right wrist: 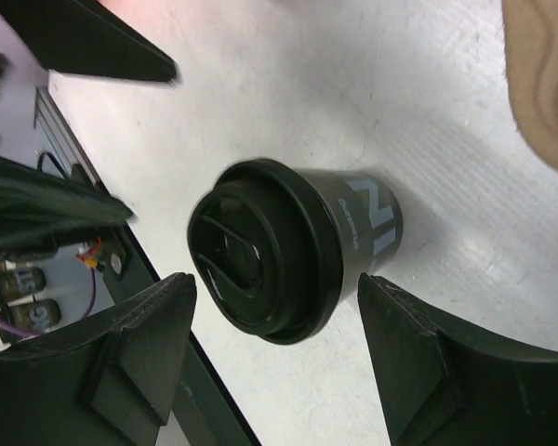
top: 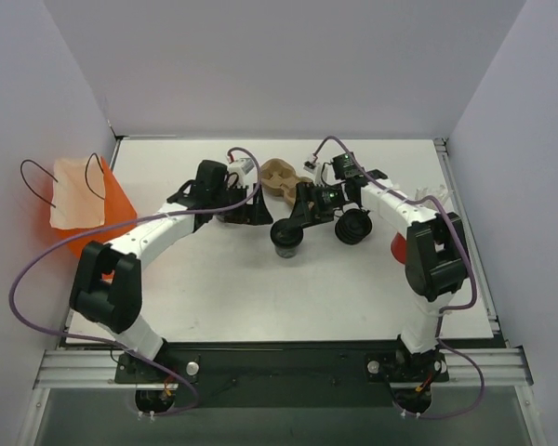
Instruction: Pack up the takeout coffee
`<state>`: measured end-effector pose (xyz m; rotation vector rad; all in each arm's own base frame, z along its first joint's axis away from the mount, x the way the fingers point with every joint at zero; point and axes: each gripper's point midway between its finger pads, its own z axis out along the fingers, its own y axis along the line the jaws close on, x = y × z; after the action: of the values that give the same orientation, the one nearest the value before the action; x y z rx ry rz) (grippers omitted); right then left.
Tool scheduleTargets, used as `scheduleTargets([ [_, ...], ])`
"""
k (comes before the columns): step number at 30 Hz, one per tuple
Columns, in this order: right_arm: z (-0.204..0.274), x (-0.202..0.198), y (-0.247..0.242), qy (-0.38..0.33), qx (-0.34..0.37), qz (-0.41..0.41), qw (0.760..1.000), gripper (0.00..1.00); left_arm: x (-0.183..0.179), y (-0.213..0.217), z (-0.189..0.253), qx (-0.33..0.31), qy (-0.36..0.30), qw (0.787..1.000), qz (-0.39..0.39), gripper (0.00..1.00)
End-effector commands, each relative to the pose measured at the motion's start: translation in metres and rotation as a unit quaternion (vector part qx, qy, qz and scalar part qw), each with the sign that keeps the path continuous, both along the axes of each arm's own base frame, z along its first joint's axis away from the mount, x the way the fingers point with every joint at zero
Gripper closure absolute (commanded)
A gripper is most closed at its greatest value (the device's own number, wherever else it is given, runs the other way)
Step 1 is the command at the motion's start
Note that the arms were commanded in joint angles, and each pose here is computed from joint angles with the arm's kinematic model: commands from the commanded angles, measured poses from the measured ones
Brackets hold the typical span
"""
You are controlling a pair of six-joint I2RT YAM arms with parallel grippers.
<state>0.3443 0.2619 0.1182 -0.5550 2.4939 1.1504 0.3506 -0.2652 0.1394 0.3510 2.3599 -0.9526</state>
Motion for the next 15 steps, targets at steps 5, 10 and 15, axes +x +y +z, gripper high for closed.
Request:
scheduleTargets([
  [5,-0.002,-0.009,0.004,0.002,-0.012,0.051,0.999,0.33,0.015,0.067,0.041,0.089,-0.114,0.981,0.132,0.14],
  [10,-0.009,-0.013,0.010,0.016,-0.010,0.059,0.998,0.39,0.008,0.102,0.051,0.080,-0.117,0.971,0.193,0.03],
  [15,-0.021,-0.016,0.010,0.033,-0.025,0.043,0.998,0.44,-0.001,0.120,0.050,0.065,-0.123,0.967,0.212,0.03],
])
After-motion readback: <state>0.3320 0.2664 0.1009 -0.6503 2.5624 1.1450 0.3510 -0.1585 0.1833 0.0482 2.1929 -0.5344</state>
